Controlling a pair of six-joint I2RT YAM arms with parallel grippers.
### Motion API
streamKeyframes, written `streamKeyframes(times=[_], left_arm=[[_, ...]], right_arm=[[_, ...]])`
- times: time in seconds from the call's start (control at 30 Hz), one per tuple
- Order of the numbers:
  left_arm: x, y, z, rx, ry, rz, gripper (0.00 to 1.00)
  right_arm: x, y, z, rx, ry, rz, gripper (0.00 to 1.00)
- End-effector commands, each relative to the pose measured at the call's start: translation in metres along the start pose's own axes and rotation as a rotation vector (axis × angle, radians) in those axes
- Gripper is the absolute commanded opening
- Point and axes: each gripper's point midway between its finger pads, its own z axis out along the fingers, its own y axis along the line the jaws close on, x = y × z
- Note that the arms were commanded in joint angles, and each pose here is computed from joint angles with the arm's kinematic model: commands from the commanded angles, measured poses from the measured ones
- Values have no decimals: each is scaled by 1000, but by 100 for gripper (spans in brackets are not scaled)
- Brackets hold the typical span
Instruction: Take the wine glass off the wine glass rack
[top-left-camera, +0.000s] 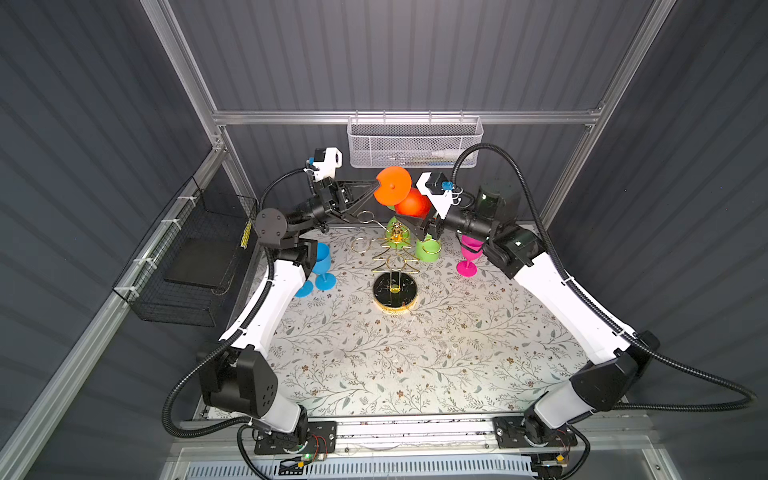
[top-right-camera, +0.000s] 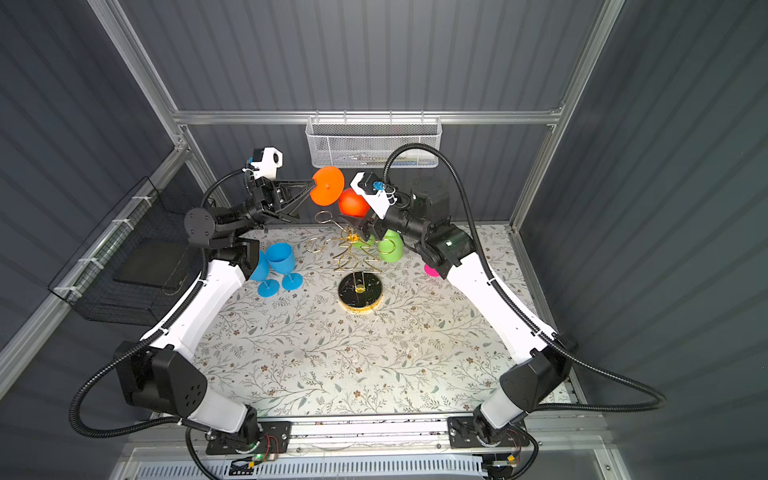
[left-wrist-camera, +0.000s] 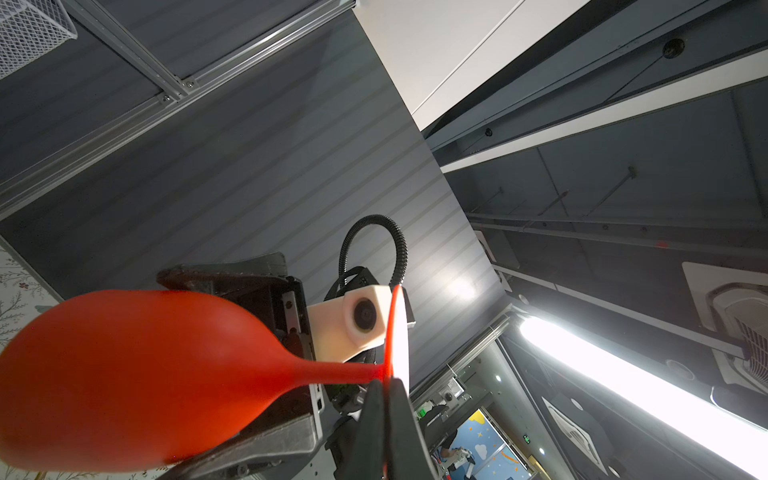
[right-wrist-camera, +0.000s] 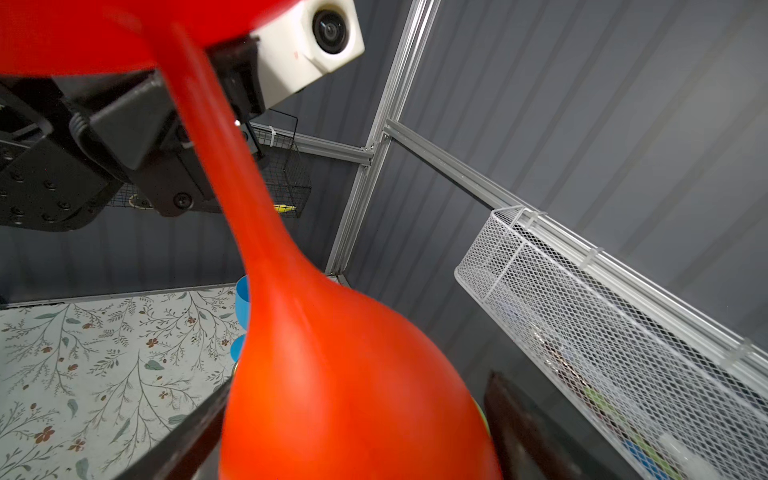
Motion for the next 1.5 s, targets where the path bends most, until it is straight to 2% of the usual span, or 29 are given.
streamKeyframes(times=[0.0,0.47,0.67,0.77,0.83,0.93,1.1,1.23,1.37,1.47], left_arm=[[7,-29,2,61,10,79,0],[4,-28,4,47,13,104,0],[6,-24,5,-6,31,140,40],[9,-23,5,-36,37,176,51],[9,-18,4,-71,38,215,55],[9,-3,0,-180,33,305,58],[0,24,-18,-434,-2,609,64],[-1,35,-22,-446,9,806,64],[4,46,-21,-483,37,1067,63],[16,55,-13,-496,100,1266,63]], right_arm=[[-4,2,-1,7,8,-8,84],[-8,17,-13,7,27,25,69],[-11,19,-34,37,41,90,64],[-1,15,-44,88,95,140,62],[6,16,-52,111,128,178,60],[18,19,-66,141,182,245,59],[40,27,-92,179,306,349,58],[54,30,-107,203,394,428,57],[66,29,-114,221,460,488,56],[69,25,-116,225,468,513,56]])
